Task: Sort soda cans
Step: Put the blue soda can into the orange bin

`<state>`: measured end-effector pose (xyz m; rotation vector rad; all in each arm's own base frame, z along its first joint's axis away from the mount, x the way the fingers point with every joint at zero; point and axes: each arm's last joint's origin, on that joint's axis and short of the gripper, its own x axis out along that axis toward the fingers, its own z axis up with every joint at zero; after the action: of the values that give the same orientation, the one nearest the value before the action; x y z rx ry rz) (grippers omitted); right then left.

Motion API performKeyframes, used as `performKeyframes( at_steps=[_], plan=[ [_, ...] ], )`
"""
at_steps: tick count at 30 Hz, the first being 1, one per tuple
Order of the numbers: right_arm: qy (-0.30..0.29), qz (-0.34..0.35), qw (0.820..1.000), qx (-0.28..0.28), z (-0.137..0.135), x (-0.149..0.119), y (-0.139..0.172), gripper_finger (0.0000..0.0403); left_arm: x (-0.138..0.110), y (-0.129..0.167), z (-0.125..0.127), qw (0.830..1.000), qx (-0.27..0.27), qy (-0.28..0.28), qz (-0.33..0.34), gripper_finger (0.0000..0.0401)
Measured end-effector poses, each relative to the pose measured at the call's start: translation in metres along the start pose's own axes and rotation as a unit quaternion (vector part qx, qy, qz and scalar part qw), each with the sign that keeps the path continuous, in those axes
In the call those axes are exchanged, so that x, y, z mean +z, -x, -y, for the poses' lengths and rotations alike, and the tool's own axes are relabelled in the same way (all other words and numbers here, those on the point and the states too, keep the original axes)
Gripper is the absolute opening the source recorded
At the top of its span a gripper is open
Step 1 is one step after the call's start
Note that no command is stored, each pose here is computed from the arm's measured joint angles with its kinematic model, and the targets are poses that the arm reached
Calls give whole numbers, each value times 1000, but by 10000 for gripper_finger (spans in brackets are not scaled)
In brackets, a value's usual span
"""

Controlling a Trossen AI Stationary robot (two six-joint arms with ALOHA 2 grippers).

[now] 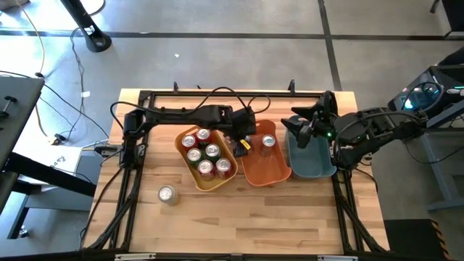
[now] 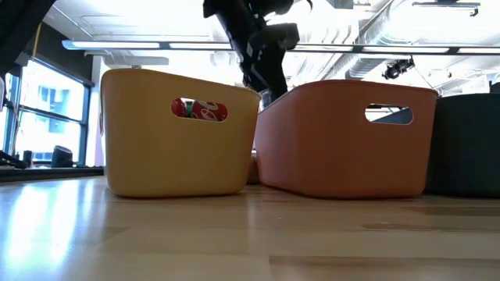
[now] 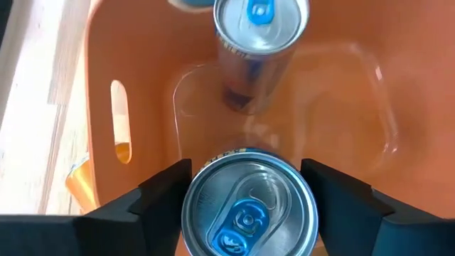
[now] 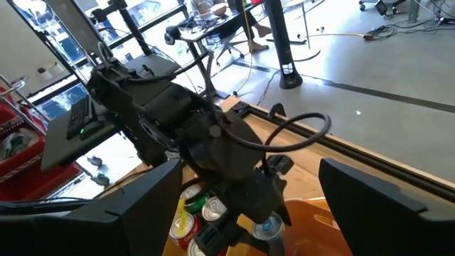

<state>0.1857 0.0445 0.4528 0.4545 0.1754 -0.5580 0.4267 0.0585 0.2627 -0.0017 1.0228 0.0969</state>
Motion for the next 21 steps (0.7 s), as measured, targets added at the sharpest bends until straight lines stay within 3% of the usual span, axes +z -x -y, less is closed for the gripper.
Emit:
performKeyframes(
  at_steps=[4, 21],
  plan=[
    [4, -3, 1000, -2, -2, -2, -3, 326, 0, -4, 0, 1000, 0, -3, -2, 268],
    [16, -21, 1000, 0, -8, -9, -11, 326, 2, -1, -1, 1000, -3, -1, 7, 263]
  ],
)
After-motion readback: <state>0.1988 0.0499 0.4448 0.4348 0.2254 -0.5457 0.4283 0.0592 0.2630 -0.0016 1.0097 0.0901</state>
